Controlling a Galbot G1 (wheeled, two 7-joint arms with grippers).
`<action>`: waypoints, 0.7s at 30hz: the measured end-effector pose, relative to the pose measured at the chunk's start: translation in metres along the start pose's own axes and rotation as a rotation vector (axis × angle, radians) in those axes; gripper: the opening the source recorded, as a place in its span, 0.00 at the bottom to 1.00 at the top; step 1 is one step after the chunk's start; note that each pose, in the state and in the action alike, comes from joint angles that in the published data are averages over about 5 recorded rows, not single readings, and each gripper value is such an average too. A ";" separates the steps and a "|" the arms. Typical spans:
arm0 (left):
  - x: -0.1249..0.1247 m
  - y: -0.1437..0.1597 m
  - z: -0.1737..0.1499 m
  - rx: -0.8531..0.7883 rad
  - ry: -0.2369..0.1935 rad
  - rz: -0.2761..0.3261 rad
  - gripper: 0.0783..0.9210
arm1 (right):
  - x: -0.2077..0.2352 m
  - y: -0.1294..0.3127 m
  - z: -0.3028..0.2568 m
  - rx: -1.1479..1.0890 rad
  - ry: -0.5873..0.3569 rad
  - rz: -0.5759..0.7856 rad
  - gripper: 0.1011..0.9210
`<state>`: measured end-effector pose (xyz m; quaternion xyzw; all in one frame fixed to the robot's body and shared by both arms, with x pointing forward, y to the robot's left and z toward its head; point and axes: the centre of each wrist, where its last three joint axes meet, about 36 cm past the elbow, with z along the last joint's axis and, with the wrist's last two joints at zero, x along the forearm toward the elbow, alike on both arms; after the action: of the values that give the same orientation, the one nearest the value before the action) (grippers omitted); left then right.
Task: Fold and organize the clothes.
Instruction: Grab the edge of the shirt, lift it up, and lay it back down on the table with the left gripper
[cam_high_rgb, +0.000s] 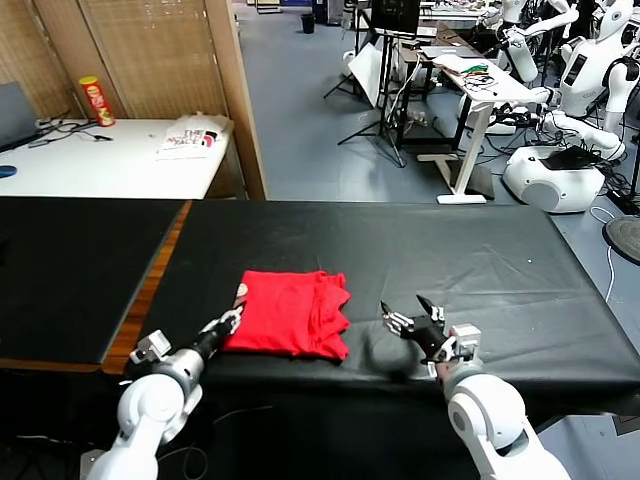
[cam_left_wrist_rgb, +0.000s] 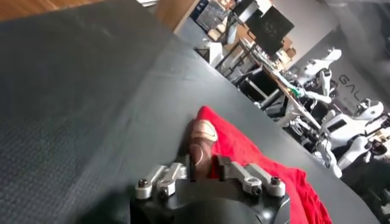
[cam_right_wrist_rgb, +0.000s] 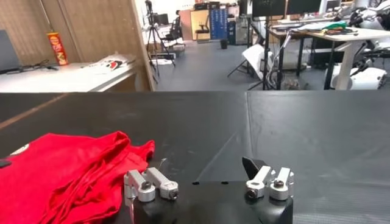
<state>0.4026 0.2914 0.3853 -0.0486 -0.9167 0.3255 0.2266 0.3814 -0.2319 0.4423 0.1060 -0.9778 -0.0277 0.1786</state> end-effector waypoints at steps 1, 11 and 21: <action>0.000 -0.001 -0.001 -0.011 -0.004 -0.003 0.12 | 0.000 0.000 0.000 -0.001 0.000 0.001 0.85; 0.011 -0.001 -0.030 -0.440 -0.123 -0.145 0.09 | 0.001 -0.003 0.000 -0.004 -0.004 0.016 0.85; 0.049 0.011 -0.103 -1.044 -0.262 -0.343 0.09 | -0.001 -0.002 -0.002 0.000 -0.008 0.008 0.85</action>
<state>0.4043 0.3712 0.4681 0.0365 -0.9713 -0.2095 0.1064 0.3831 -0.2334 0.4439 0.1020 -0.9789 -0.0273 0.1750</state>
